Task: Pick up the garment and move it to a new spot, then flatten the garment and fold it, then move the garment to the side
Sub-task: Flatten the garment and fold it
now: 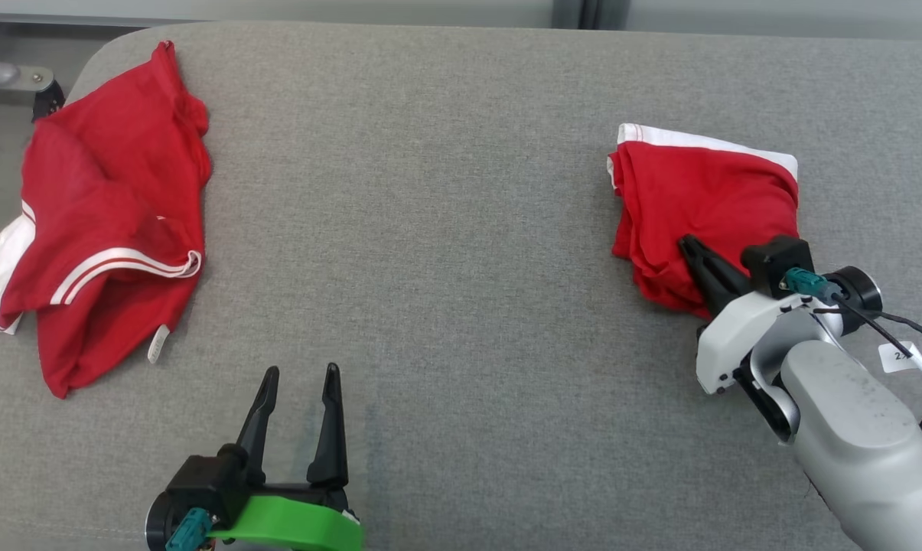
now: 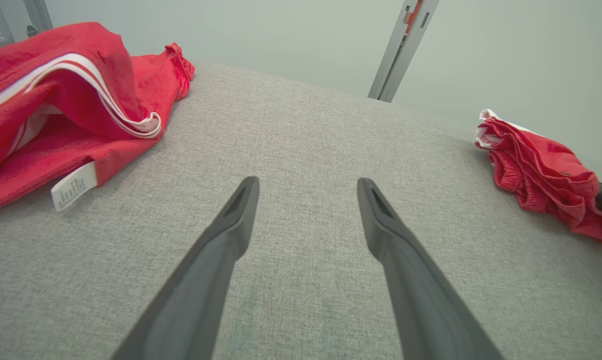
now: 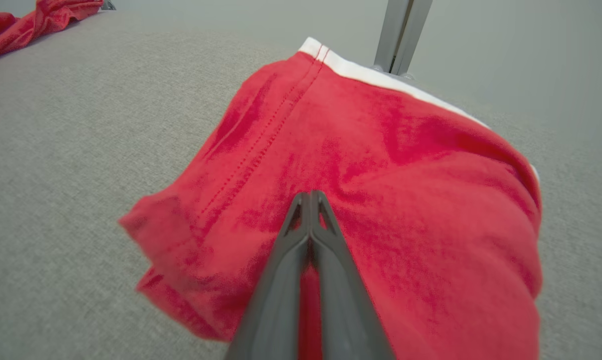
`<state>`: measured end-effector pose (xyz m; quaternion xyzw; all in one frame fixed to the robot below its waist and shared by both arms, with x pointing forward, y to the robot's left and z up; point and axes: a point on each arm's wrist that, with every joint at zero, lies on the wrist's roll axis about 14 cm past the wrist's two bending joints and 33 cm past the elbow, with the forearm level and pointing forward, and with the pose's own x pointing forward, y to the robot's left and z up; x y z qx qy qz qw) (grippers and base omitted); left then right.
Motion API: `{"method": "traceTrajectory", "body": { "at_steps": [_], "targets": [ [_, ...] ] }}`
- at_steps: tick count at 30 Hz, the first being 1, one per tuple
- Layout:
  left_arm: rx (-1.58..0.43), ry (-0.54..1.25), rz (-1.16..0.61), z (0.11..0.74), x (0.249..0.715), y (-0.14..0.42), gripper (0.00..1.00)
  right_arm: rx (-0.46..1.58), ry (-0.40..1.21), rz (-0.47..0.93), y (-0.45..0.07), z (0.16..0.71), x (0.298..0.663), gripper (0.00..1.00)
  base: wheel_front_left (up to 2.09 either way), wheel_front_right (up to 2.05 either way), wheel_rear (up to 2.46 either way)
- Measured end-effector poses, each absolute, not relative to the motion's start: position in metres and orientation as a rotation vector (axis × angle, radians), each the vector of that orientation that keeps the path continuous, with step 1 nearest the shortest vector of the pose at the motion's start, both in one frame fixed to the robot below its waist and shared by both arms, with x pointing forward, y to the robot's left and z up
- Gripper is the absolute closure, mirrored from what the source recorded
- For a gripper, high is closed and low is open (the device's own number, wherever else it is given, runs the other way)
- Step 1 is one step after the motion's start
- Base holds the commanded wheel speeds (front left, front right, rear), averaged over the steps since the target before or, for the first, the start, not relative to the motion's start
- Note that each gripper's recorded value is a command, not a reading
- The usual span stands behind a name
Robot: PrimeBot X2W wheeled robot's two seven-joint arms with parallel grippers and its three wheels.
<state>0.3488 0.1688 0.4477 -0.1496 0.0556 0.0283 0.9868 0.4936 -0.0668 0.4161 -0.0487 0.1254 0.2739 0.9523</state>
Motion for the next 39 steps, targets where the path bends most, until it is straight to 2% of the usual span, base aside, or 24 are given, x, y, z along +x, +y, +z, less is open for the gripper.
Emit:
{"method": "traceTrajectory", "body": {
  "at_steps": [10, 17, 18, 19, 20, 21, 26, 30, 34, 39],
  "targets": [
    [-0.303, 0.113, 0.046, 0.448, 0.347, 0.165, 0.0, -0.067, 0.313, 0.663, -0.035, 0.404, 0.455, 1.0, 0.0, 0.0, 0.0],
    [-0.296, 0.098, 0.074, 0.452, 0.336, 0.174, 0.0, -0.007, 0.25, 0.639, -0.035, 0.427, 0.446, 1.0, 0.0, 0.0, 0.0],
    [-0.294, 0.095, 0.075, 0.452, 0.334, 0.175, 0.0, 0.004, 0.234, 0.622, -0.039, 0.433, 0.447, 0.91, 0.0, 0.0, 0.0],
    [-0.292, 0.092, 0.078, 0.453, 0.332, 0.176, 0.0, 0.013, 0.209, 0.604, -0.044, 0.44, 0.448, 0.64, 0.0, 0.0, 0.0],
    [-0.291, 0.087, 0.082, 0.455, 0.329, 0.177, 0.0, 0.016, 0.182, 0.583, -0.05, 0.449, 0.449, 0.09, 0.0, 0.0, 0.0],
    [-0.289, 0.082, 0.084, 0.456, 0.327, 0.178, 0.0, 0.021, 0.163, 0.564, -0.056, 0.455, 0.449, 0.0, 0.0, 0.0, 0.0],
    [-0.265, 0.069, 0.073, 0.459, 0.315, 0.179, 0.0, 0.026, 0.04, 0.379, -0.12, 0.488, 0.441, 0.0, 0.0, 0.0, 0.0],
    [-0.252, 0.053, 0.056, 0.463, 0.309, 0.179, 0.0, 0.003, 0.001, 0.232, -0.168, 0.493, 0.418, 0.0, 0.0, 0.0, 0.0],
    [-0.245, 0.039, 0.058, 0.466, 0.304, 0.181, 0.0, -0.027, 0.01, 0.157, -0.192, 0.486, 0.392, 0.0, 0.0, 0.0, 0.0],
    [-0.248, 0.031, 0.048, 0.468, 0.301, 0.18, 0.0, -0.037, 0.033, 0.114, -0.206, 0.478, 0.376, 0.0, 0.0, 0.0, 0.0]
  ]
}}
